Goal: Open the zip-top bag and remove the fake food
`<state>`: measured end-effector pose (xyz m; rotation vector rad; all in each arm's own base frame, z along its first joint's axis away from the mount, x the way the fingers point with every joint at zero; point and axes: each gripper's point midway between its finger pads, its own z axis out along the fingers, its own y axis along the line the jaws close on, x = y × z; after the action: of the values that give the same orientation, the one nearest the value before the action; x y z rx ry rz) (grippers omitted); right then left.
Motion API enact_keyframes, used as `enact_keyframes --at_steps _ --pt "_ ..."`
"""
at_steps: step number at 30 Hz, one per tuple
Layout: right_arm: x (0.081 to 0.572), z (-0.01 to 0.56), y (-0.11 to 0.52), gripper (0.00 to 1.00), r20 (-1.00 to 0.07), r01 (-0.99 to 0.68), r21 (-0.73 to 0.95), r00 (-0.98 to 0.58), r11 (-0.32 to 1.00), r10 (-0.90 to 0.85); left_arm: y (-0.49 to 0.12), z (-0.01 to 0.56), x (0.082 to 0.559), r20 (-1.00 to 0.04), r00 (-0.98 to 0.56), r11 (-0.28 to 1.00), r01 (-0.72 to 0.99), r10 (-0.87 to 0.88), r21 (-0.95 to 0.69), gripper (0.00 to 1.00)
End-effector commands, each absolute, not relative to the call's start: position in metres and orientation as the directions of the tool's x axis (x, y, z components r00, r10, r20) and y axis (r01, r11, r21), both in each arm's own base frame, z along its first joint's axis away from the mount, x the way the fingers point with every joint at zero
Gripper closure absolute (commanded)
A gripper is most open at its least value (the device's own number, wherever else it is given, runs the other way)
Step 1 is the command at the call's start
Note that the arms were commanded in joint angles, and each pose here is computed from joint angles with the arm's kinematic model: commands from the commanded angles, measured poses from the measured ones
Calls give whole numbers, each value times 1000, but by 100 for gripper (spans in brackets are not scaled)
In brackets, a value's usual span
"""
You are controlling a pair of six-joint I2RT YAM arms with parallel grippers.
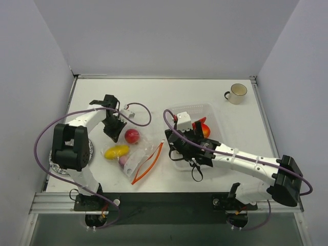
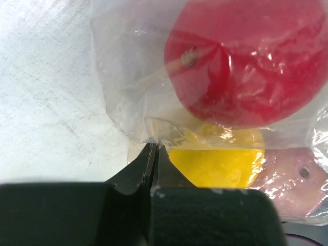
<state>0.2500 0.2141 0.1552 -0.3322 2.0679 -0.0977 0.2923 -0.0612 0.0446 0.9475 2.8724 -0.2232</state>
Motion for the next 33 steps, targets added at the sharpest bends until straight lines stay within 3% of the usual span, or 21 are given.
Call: enact_keyframes --at_steps 1,7,15,23,28,33 --pt "255 189 218 0 -862 -157 -203 -440 967 -252 -68 61 289 -201 -783 779 616 589 -119 100" --pt "227 208 294 0 -865 -389 -257 -316 885 -390 -64 56 284 -184 -775 770 628 604 -115 100" --pt "188 140 360 0 -822 -611 -202 -320 766 -472 -71 66 288 -223 -780 775 618 585 -130 100" --pt "186 123 399 0 -829 -678 -165 -298 717 -472 -68 53 284 -197 -784 778 615 589 -124 100" --pt "179 128 392 0 -833 -683 -164 -291 712 -470 -62 46 281 -181 -782 779 619 597 -103 100" --pt "162 138 366 13 -872 -696 -89 -291 712 -393 -58 34 285 -162 -781 780 620 603 -85 100"
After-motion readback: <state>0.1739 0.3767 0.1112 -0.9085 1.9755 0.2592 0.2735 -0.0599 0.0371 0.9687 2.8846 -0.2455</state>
